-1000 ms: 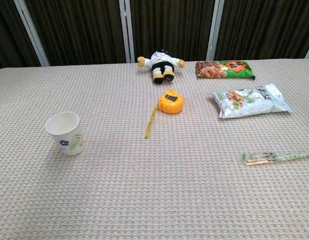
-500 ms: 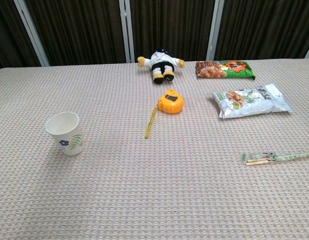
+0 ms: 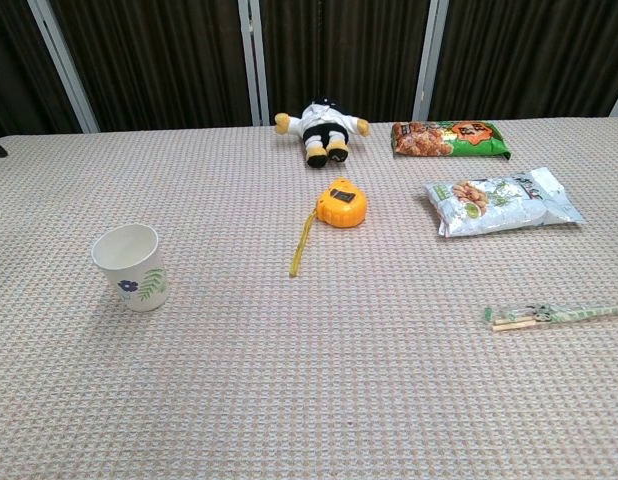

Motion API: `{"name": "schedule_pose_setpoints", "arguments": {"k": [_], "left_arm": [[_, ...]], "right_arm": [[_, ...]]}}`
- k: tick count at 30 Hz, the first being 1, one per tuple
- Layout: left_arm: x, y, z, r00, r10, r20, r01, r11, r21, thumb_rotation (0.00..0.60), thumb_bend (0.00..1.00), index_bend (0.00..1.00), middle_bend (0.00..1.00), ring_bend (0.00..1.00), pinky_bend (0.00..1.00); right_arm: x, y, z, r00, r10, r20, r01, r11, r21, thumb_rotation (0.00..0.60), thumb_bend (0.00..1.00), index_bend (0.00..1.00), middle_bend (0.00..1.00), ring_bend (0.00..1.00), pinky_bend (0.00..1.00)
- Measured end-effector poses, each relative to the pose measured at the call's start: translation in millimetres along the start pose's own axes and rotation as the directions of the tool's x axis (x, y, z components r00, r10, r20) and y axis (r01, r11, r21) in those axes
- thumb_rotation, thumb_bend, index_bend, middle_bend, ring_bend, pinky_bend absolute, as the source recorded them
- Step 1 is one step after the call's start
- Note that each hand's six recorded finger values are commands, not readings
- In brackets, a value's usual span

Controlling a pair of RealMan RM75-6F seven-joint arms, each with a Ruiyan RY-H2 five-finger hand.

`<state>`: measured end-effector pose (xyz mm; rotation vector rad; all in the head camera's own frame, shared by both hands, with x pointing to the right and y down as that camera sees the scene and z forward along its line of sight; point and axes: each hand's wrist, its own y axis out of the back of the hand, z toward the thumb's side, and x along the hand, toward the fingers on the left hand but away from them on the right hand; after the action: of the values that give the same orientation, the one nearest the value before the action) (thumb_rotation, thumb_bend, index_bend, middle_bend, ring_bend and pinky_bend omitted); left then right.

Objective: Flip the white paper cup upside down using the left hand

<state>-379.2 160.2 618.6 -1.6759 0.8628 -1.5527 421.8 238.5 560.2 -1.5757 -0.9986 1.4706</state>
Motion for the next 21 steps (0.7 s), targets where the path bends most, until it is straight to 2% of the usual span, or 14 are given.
{"name": "schedule_pose_setpoints", "arguments": {"k": [5,10,21], "left_arm": [[14.9,-7.3,22.6,0.999,-0.054,0.008,0.053,0.997,0.048,0.600,0.09,0.15,0.00,0.00,0.00],[27.4,-16.4,51.9,0.994,-0.105,0.025,0.103,0.993,0.049,0.600,0.09,0.15,0.00,0.00,0.00],[42.0,-35.3,102.2,0.986,-0.151,0.074,0.147,0.987,0.059,0.600,0.09,0.16,0.00,0.00,0.00]], "right_arm": [[0.0,1.1,-0.5,1.000,0.002,-0.002,-0.002,1.000,-0.009,0.600,0.05,0.00,0.00,0.00,0.00],[-0.2,1.8,-1.0,1.000,0.007,-0.003,-0.007,1.000,-0.016,0.600,0.06,0.00,0.00,0.00,0.00],[-0.2,2.8,-1.2,1.000,0.014,-0.010,-0.015,0.999,-0.029,0.600,0.06,0.00,0.00,0.00,0.00]]}}
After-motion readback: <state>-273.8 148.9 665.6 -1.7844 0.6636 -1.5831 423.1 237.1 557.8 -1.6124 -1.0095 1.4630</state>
